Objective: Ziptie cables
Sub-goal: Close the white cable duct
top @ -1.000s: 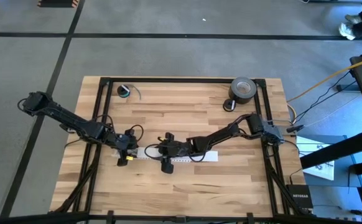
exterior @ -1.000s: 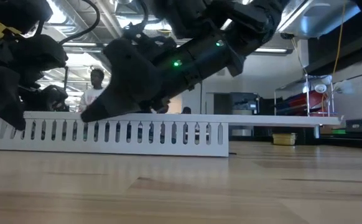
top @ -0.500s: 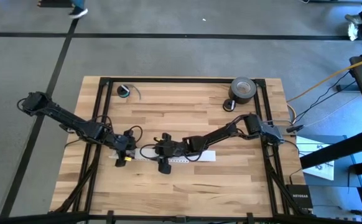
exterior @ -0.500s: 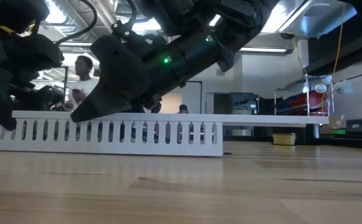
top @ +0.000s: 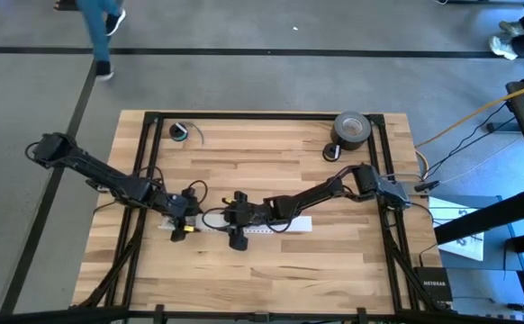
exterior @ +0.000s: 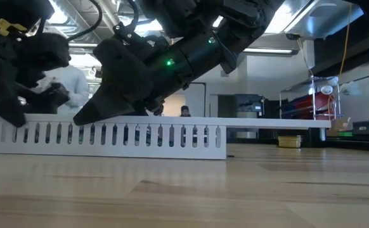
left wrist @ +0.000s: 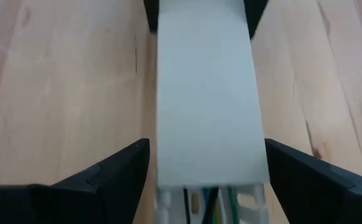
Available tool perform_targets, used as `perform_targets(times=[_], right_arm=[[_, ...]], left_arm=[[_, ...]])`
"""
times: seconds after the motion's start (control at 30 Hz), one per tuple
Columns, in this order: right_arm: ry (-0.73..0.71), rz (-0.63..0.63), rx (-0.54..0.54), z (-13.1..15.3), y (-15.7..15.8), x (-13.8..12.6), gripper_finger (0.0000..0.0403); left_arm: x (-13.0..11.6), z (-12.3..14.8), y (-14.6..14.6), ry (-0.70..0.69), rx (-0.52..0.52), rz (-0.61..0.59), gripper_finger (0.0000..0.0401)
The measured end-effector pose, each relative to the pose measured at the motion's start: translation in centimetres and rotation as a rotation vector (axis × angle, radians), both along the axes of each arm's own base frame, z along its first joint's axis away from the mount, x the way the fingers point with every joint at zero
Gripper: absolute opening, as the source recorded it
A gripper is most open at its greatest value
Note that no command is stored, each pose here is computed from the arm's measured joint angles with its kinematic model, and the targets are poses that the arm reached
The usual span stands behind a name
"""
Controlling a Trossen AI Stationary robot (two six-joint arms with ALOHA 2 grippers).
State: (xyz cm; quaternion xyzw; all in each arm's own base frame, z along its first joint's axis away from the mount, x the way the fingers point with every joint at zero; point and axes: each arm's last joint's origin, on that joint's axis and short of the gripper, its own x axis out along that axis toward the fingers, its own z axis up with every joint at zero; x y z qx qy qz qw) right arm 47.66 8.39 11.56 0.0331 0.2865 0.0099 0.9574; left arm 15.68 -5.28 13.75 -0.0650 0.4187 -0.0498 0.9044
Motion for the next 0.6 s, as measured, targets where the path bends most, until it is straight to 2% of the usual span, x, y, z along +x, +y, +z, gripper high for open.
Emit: perform_targets(times=[0.17, 0.4, 0.5, 0.6], right_arm=[[0.048, 0.045, 0.004, 1.2, -0.3, -0.6, 0.0227], [0.263, 0.06, -0.004, 3.6, -2.0, -2.8, 0.025], [0.297, 0.061, 0.014, 4.0, -2.7, -3.2, 0.0265], [0.272, 0.071, 0.022, 4.2, -2.6, -3.0, 0.0275]], left_arm=[[0.9, -0.2, -0.2, -0.05, 0.02, -0.011, 0.0285], [2.6, -1.1, -0.1, -0.104, 0.035, 0.018, 0.0283], [3.4, -1.0, 0.0, -0.101, 0.051, 0.024, 0.0283], [4.0, -0.4, 0.1, -0.085, 0.063, 0.025, 0.0283]])
